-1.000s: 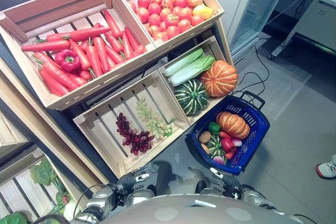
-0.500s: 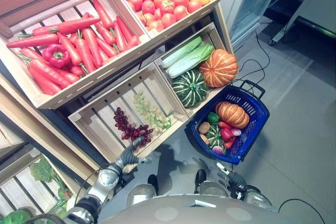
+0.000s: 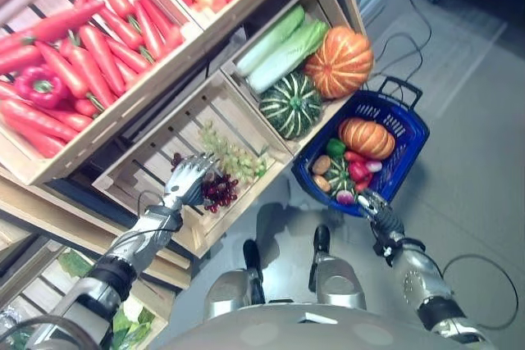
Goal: Pick up fruits and vegetables into the basket
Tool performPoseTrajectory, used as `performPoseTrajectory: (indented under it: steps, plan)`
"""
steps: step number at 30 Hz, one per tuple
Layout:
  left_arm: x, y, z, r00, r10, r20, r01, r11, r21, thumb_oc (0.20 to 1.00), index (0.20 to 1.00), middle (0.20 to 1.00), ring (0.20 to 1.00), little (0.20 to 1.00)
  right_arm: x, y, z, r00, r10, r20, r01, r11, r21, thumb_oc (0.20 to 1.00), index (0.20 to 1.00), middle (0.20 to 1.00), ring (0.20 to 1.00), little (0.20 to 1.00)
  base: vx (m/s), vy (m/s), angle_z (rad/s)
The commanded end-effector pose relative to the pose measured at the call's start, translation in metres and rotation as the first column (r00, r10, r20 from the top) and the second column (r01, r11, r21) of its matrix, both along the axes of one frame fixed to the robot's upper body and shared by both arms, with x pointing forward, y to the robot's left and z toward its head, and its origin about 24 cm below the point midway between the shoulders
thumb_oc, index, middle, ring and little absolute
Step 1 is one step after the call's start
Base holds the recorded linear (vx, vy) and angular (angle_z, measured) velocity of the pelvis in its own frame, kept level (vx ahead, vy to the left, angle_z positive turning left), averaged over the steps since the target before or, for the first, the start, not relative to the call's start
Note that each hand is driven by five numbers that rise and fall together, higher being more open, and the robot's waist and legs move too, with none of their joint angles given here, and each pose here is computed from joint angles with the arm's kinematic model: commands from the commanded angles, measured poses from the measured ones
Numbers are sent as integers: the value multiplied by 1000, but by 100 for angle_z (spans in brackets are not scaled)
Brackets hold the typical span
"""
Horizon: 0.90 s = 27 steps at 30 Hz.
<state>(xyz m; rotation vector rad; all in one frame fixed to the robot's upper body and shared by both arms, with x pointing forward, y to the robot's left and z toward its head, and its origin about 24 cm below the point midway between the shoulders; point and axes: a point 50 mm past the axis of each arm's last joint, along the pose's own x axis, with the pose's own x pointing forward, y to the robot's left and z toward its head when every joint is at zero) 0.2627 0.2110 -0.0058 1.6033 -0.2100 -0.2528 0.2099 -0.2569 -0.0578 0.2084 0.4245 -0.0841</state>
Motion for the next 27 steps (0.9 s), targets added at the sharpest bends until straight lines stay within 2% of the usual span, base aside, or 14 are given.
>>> performPoseTrajectory:
  steps: [1, 5, 12, 18, 27]
  plan:
    - [7, 26, 10, 993, 41, 113, -61, 981, 186, 1000, 1000, 1000, 1000, 1000, 13, 0, 26, 991, 12, 135, -12, 1000, -1, 1000, 1000, 1000, 1000, 1000, -64, 2, -12]
    - [15, 41, 12, 983, 76, 170, -132, 929, 346, 1000, 1000, 1000, 1000, 1000, 31, 4, 50, 972, 33, 234, -30, 999, -13, 1000, 1000, 1000, 1000, 1000, -91, 19, -16]
    - [20, 60, 12, 962, 170, 213, -258, 820, 510, 1000, 1000, 1000, 1000, 1000, 53, 14, 89, 915, 63, 398, -57, 998, -27, 1000, 1000, 1000, 1000, 1000, -83, -3, -8]
    - [20, 76, 15, 929, 269, 253, -369, 702, 610, 1000, 1000, 1000, 1000, 1000, 67, 19, 129, 838, 85, 538, -65, 996, -56, 1000, 1000, 1000, 1000, 1000, -67, 9, -4]
    - [20, 100, 39, 847, 324, 422, -530, 579, 619, 1000, 1000, 1000, 1000, 1000, 74, 16, 170, 747, 57, 662, -35, 998, -46, 1000, 1000, 1000, 1000, 1000, -14, 37, -1]
